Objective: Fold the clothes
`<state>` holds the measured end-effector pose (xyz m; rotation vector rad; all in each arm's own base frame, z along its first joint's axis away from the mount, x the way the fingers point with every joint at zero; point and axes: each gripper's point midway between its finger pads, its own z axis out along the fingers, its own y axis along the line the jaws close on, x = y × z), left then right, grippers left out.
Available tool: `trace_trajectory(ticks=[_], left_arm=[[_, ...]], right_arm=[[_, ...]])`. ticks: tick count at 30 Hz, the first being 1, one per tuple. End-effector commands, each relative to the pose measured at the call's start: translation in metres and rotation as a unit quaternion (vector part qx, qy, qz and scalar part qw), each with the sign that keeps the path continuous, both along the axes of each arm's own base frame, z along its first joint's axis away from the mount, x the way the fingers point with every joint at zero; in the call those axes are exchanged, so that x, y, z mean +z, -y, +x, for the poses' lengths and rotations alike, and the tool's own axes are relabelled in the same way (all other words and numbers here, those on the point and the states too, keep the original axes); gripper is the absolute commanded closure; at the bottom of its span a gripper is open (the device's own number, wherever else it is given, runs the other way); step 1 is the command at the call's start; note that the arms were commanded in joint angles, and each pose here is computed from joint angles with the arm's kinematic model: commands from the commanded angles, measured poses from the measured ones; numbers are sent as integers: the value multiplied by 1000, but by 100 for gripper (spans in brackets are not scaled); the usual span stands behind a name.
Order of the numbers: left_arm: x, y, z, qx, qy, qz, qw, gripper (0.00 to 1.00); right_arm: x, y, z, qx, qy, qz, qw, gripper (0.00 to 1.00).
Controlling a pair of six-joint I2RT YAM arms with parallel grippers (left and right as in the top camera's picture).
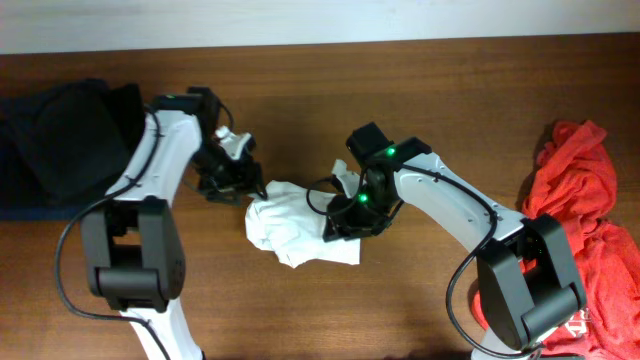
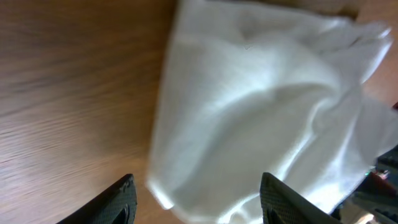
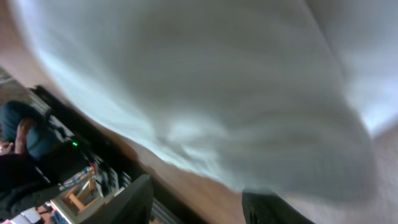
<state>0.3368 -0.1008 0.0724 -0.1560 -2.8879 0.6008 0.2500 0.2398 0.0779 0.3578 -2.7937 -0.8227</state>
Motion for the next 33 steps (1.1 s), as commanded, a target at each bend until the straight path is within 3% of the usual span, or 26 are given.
trace_trajectory(ticks=[1, 5, 8, 9, 10, 11, 16, 18, 21, 23, 24, 25, 27, 29, 33], left_arm=[[-19, 7, -15, -36, -7, 15, 999, 37], [-23, 6, -15, -35, -4, 18, 999, 37], [-23, 6, -15, -35, -4, 18, 999, 37], [-23, 6, -15, -35, -4, 18, 999, 37], [-23, 6, -15, -35, -4, 18, 999, 37], [-23, 6, -15, -35, -4, 18, 999, 37], [-38, 9, -25, -42, -13, 19, 999, 37], [-43, 14, -28, -50, -11, 19, 998, 37], [-48, 26, -35, -72, -10, 21, 997, 37], [-53, 26, -39, -79, -11, 41, 996, 37], [-54, 25, -39, -81, -10, 51, 995, 37], [-54, 26, -38, -81, -7, 51, 995, 37], [-55, 26, -36, -81, -3, 50, 995, 37], [-55, 26, -35, -81, -2, 50, 996, 37], [-55, 27, -33, -80, 3, 49, 996, 37]], right_arm=[[-1, 5, -6, -8, -9, -25, 1000, 50], [-7, -18, -15, -1, 0, -21, 1000, 43], [-19, -27, -12, -22, 11, -23, 999, 47], [-24, -20, -7, -26, 26, -46, 998, 60], [-27, -16, -4, -28, 37, -61, 997, 89], [-28, -12, 1, -32, 44, -68, 996, 96], [30, 36, 91, -90, 126, -33, 987, 96], [30, 53, 101, -88, 141, -36, 985, 96], [13, 86, 117, -94, 178, -131, 971, 96], [-8, 125, 126, -133, 178, -237, 946, 96], [-20, 136, 125, -155, 154, -255, 942, 70], [-17, 132, 113, -158, 121, -225, 954, 60], [9, 129, 106, -162, 126, -202, 958, 55], [51, 105, 82, -122, 132, -115, 977, 50], [37, 64, 27, -13, 87, -93, 992, 49]])
